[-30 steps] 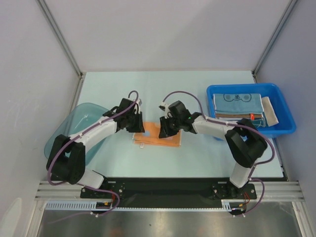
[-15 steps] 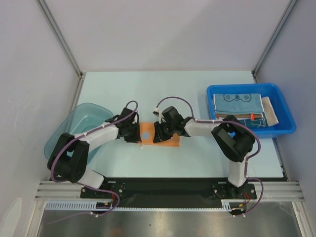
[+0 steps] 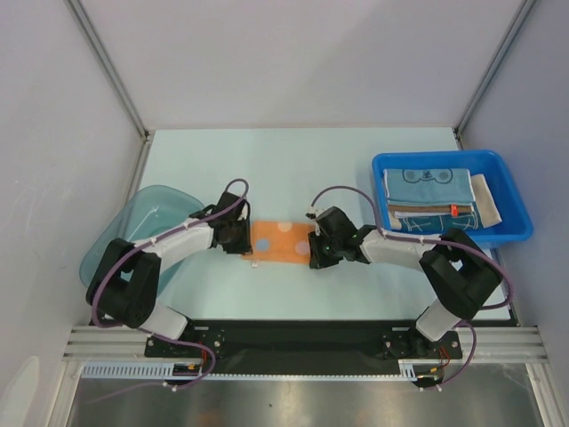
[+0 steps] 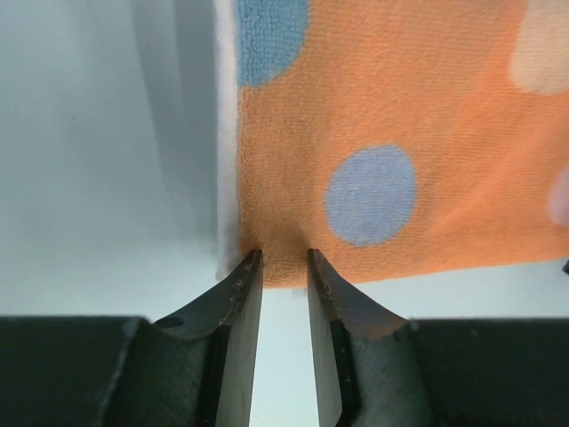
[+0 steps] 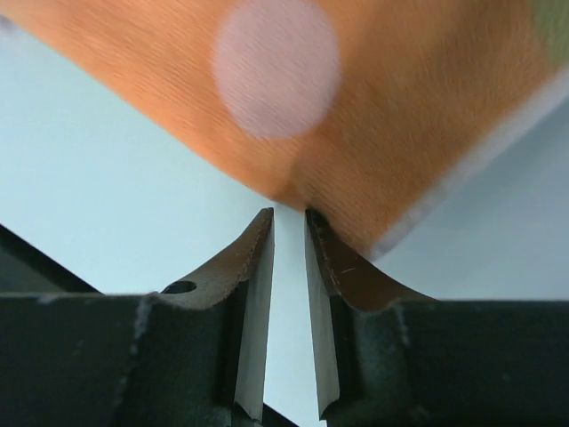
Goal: Fold and stack the towels
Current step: Neatly place the folded towel into the bin
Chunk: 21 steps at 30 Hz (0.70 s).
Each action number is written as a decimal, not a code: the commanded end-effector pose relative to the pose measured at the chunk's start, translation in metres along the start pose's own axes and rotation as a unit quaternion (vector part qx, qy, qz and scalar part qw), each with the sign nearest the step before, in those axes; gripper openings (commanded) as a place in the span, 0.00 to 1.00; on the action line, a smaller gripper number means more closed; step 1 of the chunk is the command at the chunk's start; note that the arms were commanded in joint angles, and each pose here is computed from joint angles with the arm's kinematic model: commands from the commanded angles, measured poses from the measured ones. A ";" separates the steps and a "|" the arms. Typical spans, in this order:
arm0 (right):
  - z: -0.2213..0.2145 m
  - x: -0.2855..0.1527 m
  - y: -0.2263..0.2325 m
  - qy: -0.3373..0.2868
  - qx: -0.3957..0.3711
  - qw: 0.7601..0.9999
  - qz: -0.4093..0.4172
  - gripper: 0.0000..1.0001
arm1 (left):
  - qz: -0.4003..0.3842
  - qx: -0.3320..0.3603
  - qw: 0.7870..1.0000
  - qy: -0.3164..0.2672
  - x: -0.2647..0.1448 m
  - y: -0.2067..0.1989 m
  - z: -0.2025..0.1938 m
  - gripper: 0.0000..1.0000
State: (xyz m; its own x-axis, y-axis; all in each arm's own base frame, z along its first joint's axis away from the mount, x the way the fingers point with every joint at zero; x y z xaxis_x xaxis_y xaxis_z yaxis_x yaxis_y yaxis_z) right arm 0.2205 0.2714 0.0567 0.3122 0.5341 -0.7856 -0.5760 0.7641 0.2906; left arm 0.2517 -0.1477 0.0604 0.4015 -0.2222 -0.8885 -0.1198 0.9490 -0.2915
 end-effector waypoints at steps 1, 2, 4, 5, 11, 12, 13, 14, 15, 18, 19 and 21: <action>-0.008 0.001 -0.021 0.002 0.001 0.998 -0.058 0.25 | 0.020 0.007 1.000 0.010 0.012 0.010 -0.007 0.31; -0.007 0.000 -0.021 0.002 0.001 0.998 -0.062 0.25 | 0.022 0.006 1.000 0.012 0.013 0.010 -0.008 0.31; -0.005 -0.008 -0.020 -0.001 0.007 0.998 -0.070 0.25 | 0.018 0.001 1.000 0.007 0.011 0.010 -0.008 0.31; -0.003 -0.012 -0.020 -0.003 0.010 0.997 -0.073 0.25 | 0.016 0.000 1.000 0.003 0.010 0.009 -0.008 0.31; 0.015 -0.049 -0.007 -0.044 0.074 0.994 -0.073 0.34 | 0.003 0.001 1.000 -0.014 -0.003 0.007 -0.003 0.32; 0.019 -0.050 -0.011 -0.054 0.086 0.991 -0.089 0.36 | 0.004 0.003 1.000 -0.013 -0.004 0.007 -0.004 0.32; 0.024 -0.050 -0.013 -0.063 0.094 0.989 -0.099 0.38 | 0.004 0.004 1.000 -0.013 -0.004 0.008 -0.005 0.32; 0.028 -0.048 -0.018 -0.068 0.100 0.986 -0.112 0.38 | 0.002 0.003 1.000 -0.016 -0.006 0.008 -0.005 0.33; 0.031 -0.047 -0.020 -0.075 0.104 0.984 -0.121 0.38 | 0.000 0.003 1.000 -0.018 -0.006 0.007 -0.005 0.33; 0.036 -0.039 -0.034 -0.076 0.139 0.976 -0.151 0.41 | -0.007 0.002 1.000 -0.020 -0.007 0.006 -0.005 0.33; 0.038 -0.038 -0.035 -0.078 0.151 0.973 -0.157 0.45 | -0.010 0.002 1.000 -0.018 -0.007 0.006 -0.006 0.33; 0.034 -0.031 -0.043 -0.072 0.175 0.967 -0.173 0.56 | -0.011 0.002 1.000 -0.019 -0.007 0.005 -0.006 0.33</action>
State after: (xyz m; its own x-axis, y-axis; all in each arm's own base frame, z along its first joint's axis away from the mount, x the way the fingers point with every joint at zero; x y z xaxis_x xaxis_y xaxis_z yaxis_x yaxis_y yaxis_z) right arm 0.2456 0.2393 0.0895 0.5154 0.3350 -0.7887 -0.2665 0.9374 0.2241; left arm 0.2416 -0.1423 0.0555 0.4074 -0.2225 -0.8857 -0.1165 0.9493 -0.2921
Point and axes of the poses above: each gripper's point midway between its finger pads, its own x axis out along the fingers, its own y axis along the line the jaws close on, z = x × y, the point moved 3 cm from there along -x, back along the fingers, and after that the axes turned 9 degrees about -x, right-handed, at the moved point
